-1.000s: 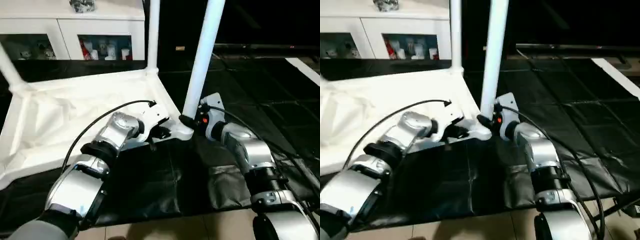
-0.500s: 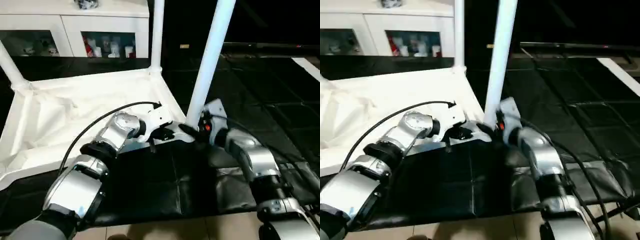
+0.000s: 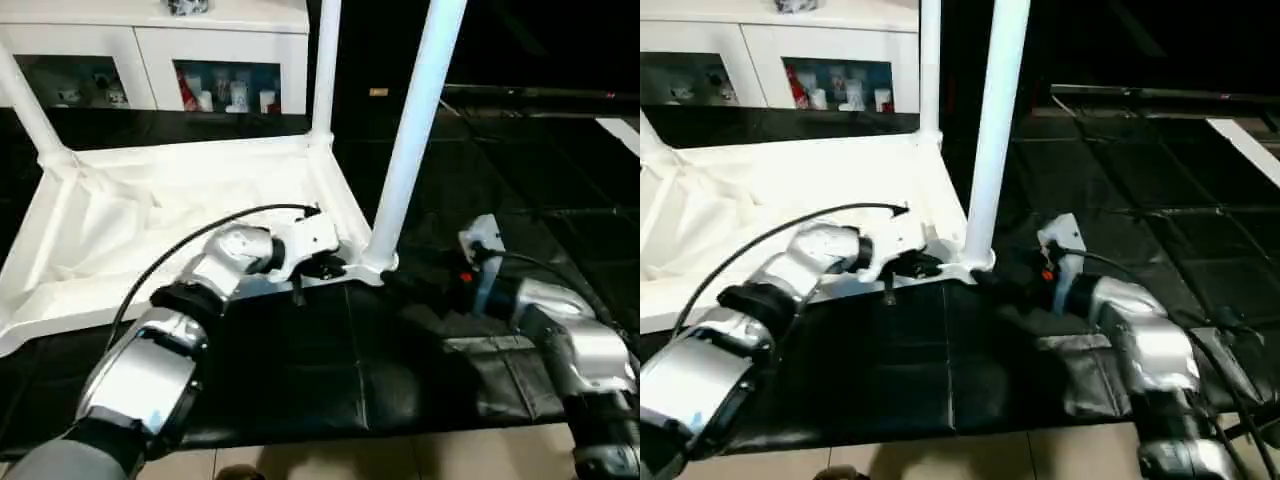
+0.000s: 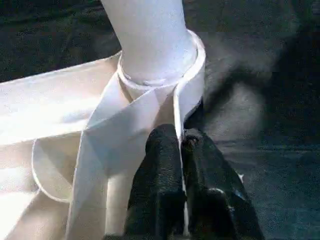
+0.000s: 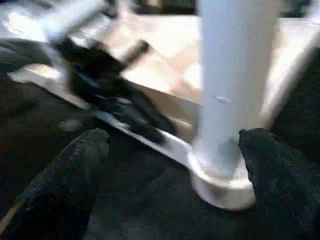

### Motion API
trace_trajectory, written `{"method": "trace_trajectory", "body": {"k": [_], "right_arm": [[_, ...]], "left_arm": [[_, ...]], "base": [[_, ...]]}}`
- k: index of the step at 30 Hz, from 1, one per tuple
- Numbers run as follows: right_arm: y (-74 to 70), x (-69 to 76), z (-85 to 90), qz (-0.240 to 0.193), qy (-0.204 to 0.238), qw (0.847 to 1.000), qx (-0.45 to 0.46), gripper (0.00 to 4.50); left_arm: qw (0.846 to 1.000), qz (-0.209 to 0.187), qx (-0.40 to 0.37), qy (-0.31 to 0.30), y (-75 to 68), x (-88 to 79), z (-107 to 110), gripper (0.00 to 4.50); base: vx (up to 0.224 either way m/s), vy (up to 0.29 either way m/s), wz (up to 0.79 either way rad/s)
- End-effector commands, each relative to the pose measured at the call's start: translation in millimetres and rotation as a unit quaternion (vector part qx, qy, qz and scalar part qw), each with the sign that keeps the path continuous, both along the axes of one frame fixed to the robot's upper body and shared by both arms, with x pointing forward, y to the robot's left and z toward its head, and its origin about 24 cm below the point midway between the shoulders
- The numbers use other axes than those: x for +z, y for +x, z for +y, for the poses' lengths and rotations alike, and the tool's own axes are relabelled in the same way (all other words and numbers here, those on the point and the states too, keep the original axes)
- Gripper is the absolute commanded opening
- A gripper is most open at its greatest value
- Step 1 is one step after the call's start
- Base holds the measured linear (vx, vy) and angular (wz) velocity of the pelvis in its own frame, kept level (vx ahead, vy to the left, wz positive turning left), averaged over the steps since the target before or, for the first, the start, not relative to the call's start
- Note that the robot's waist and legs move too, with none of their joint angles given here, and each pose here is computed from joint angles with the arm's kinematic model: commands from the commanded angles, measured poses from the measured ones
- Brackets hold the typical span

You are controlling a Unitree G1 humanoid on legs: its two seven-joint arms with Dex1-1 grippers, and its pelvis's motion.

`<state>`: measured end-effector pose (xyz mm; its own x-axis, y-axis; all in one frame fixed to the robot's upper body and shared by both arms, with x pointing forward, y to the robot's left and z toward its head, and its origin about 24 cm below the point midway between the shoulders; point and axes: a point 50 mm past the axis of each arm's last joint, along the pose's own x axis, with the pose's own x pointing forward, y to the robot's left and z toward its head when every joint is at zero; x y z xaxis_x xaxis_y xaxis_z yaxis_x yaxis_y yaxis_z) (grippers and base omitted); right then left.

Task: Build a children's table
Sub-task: Rotate leg to tighten

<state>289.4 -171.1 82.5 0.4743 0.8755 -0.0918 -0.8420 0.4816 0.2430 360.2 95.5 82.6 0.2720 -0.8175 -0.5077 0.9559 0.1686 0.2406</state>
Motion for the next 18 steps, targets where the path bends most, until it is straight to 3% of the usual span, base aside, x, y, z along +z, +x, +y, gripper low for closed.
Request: {"method": "trace_trajectory", "body": {"k": [1, 7, 13, 16, 18], "right_arm": [[-5.4, 13.8, 9.9, -0.013, 0.04, 0.998, 0.04, 4.5], [-10.0, 23.1, 28.3, -0.019, 0.076, 0.994, 0.078, 4.5], [-5.3, 38.5, 57.9, -0.029, 0.135, 0.985, 0.103, 4.5], [-3.2, 40.7, 66.0, -0.032, 0.141, 0.984, 0.106, 4.5], [0.9, 41.7, 83.6, -0.035, 0.141, 0.984, 0.108, 4.5]], "left_arm": [[0.999, -0.02, -0.007, -0.031, 3.7, 24.6, 1, 0.58], [1.0, -0.008, -0.008, -0.002, -5.4, 28.0, 29, 1.02], [0.997, 0.041, 0.02, 0.057, -30.4, 37.3, 89, 1.38], [0.995, 0.049, 0.042, 0.074, -36.1, 40.7, 105, 1.63], [0.99, 0.063, 0.073, 0.1, -49.2, 45.9, 130, 1.75]], "base": [[0.0, 0.0, 0.0], [0.0, 0.0, 0.0], [0.0, 0.0, 0.0], [0.0, 0.0, 0.0], [0.0, 0.0, 0.0]]}}
